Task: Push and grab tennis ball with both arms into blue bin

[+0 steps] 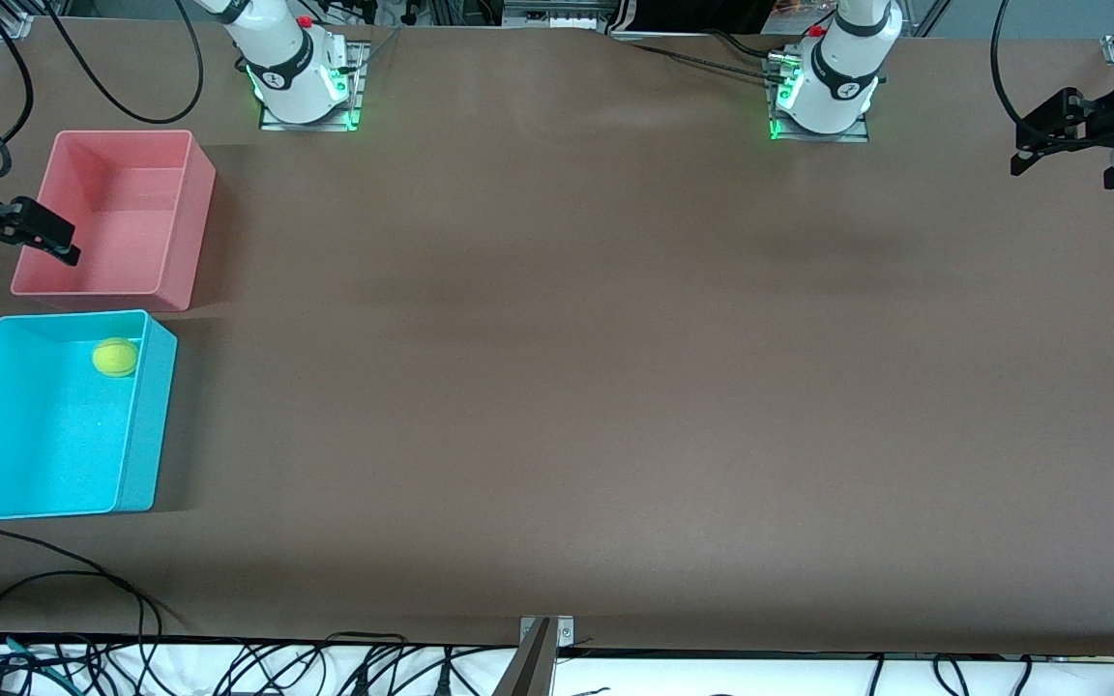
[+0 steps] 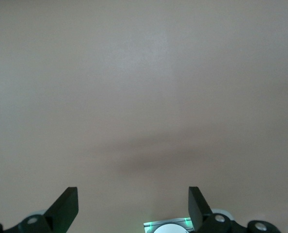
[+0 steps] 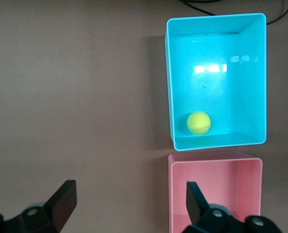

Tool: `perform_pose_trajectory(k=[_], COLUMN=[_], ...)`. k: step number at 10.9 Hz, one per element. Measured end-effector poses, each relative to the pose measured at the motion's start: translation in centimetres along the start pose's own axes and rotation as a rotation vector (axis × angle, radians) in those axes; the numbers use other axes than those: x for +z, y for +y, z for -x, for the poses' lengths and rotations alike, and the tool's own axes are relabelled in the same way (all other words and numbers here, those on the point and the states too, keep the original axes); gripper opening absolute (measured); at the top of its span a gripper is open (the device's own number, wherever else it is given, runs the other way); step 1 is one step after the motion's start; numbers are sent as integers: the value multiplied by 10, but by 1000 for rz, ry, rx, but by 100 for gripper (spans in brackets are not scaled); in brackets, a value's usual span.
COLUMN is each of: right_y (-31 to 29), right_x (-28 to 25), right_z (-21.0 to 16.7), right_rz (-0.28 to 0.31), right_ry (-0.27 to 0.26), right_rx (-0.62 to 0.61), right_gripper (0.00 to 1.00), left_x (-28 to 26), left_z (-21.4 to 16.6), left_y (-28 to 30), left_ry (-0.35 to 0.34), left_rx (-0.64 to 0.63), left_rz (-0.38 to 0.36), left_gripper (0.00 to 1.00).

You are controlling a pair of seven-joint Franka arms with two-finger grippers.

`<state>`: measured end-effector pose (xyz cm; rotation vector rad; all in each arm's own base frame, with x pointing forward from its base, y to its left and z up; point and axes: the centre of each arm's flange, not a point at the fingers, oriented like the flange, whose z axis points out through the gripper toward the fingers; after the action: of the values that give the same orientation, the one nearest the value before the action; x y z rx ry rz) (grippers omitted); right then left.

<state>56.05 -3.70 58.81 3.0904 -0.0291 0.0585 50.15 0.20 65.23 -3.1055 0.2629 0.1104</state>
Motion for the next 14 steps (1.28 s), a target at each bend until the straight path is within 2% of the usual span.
perform_pose_trajectory(k=[3, 9, 14], right_y=[-9, -23, -33], right_x=[-10, -28, -27], right_z=[8, 23, 31], right_rz=[-2, -4, -3], right_ry=[18, 36, 25], right_rx=[34, 17, 6], right_gripper=[100, 100, 100], left_x=[0, 0, 0], left_z=[0, 0, 0], left_y=[0, 1, 1], left_ry=[0, 0, 0], left_rx=[0, 1, 1], left_rz=[0, 0, 0], left_gripper=[100, 100, 100])
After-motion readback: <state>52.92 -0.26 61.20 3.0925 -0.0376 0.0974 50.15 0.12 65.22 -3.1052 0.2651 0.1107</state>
